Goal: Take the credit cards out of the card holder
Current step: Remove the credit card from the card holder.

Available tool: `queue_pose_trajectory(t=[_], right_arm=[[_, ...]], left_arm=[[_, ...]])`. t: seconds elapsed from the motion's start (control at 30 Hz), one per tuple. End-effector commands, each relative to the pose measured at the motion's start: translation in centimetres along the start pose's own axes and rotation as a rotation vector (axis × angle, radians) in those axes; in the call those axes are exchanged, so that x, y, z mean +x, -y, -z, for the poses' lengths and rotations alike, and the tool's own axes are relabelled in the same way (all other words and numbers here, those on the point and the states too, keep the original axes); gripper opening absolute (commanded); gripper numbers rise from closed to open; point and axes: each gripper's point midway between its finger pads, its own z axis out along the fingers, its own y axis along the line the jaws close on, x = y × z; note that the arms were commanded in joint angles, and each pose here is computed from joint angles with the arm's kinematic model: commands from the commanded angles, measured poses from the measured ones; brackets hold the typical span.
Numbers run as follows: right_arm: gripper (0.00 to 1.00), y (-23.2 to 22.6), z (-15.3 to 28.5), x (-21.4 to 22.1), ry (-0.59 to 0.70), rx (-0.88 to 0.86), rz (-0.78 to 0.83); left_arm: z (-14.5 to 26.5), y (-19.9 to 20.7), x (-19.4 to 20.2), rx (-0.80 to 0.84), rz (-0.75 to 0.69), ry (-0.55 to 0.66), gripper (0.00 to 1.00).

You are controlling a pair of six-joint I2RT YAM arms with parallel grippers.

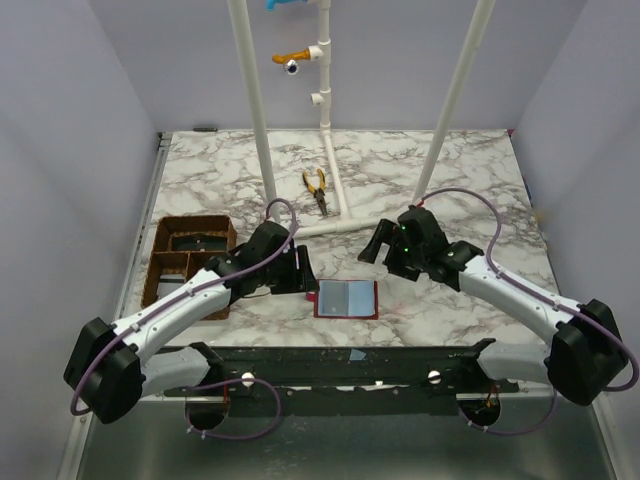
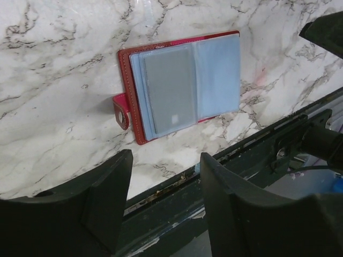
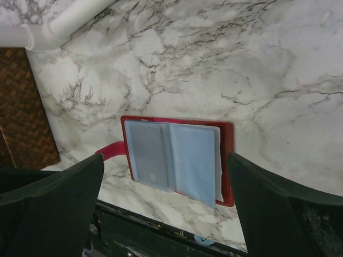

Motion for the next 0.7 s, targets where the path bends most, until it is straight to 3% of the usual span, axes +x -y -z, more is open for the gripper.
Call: queue_pose_trajectory(t=[0.0,0.3,0.57,0.67], right_arm=[[0.99,-1.5,-1.1,2.7,-0.081,-0.072,0.010],[0.86,-3.0,-3.5,7.4,-0.188,-0.072,0.066],[0.78,-3.3,-4.9,9.1,-0.155,0.057,0.172],[0.69,-3.2,-5.4,9.6,-0.150,0.101,0.211]], left_arm=[[-1.4,1.3,0.4,0.069,0.004,-0.036,0.53],[-4.0,0.1,1.4,0.032,0.032,-0.093,0.35],[-5.8,-2.1,2.2,-0.048,0.078,-0.110,0.23],[-6.2,-2.9,2.5,-0.077,0.087,-0.116,0.20]])
